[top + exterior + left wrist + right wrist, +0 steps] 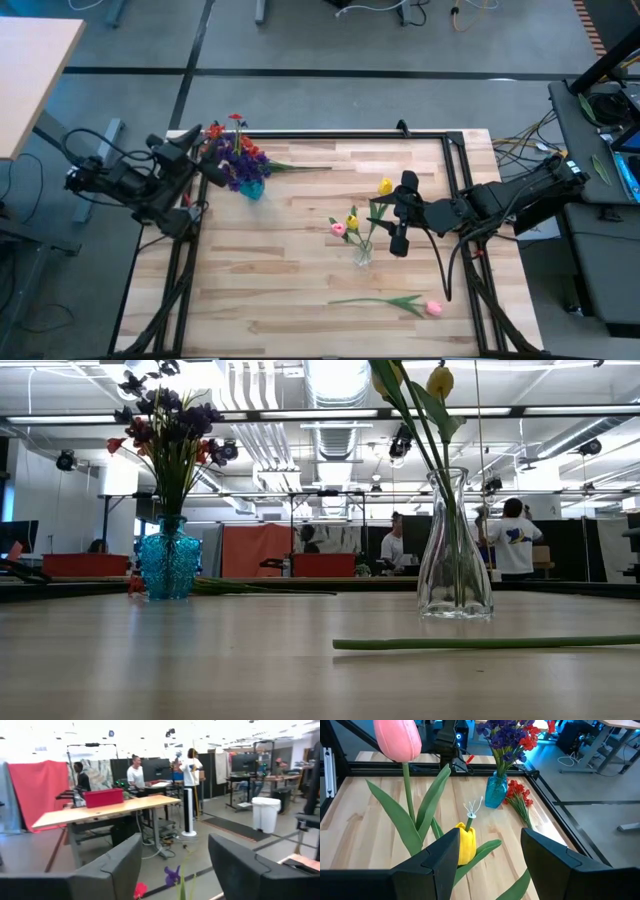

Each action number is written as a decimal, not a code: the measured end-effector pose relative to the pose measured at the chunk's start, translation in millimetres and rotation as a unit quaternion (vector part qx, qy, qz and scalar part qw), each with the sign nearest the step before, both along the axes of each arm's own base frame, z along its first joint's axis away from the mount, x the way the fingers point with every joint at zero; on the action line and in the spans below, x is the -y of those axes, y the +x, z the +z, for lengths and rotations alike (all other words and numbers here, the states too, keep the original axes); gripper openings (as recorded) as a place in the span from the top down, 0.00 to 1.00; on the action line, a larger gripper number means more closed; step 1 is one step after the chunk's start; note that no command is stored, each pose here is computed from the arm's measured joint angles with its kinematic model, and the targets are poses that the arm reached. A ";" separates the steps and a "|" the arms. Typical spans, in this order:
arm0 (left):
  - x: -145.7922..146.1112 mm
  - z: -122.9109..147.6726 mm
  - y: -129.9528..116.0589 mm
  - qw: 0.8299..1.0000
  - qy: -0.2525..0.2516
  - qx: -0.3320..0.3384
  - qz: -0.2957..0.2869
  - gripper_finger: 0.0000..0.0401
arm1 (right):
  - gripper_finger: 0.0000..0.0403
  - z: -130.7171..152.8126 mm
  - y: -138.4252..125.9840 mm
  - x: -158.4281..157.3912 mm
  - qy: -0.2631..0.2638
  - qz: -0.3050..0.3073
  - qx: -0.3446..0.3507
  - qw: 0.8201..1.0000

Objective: Sort flowers into vase by color
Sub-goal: Put the red flowers into the blue vase

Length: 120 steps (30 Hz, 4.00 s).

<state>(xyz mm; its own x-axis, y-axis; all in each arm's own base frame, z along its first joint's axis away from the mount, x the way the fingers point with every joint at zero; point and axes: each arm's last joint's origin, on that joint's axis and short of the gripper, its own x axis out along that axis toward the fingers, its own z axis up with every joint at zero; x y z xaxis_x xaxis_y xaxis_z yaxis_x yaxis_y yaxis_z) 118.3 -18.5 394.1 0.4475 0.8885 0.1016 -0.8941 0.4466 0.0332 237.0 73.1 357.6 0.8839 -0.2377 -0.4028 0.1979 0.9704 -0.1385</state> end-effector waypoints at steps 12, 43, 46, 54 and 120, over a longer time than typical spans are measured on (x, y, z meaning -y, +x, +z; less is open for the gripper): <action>-10.9 39.5 -0.2 0.996 0.081 0.025 -0.024 0.82 | 0.50 1.1 0.5 -0.2 0.002 0.000 0.006 1.000; 33.3 -19.3 11.3 0.839 -0.263 -0.170 -0.444 1.00 | 0.50 -0.3 -0.3 -1.7 0.015 0.030 -0.007 0.999; 34.2 -8.1 5.7 0.837 -0.262 -0.158 -0.454 1.00 | 0.50 -0.2 -0.4 -1.7 0.015 0.030 -0.006 0.999; 28.9 7.0 -4.5 0.845 -0.262 -0.156 -0.439 1.00 | 0.50 10.0 3.2 20.3 0.007 -0.058 0.017 0.998; 9.0 21.8 -25.2 0.915 -0.108 -0.197 -0.335 1.00 | 0.50 -220.1 28.3 269.7 0.150 -0.067 0.013 0.986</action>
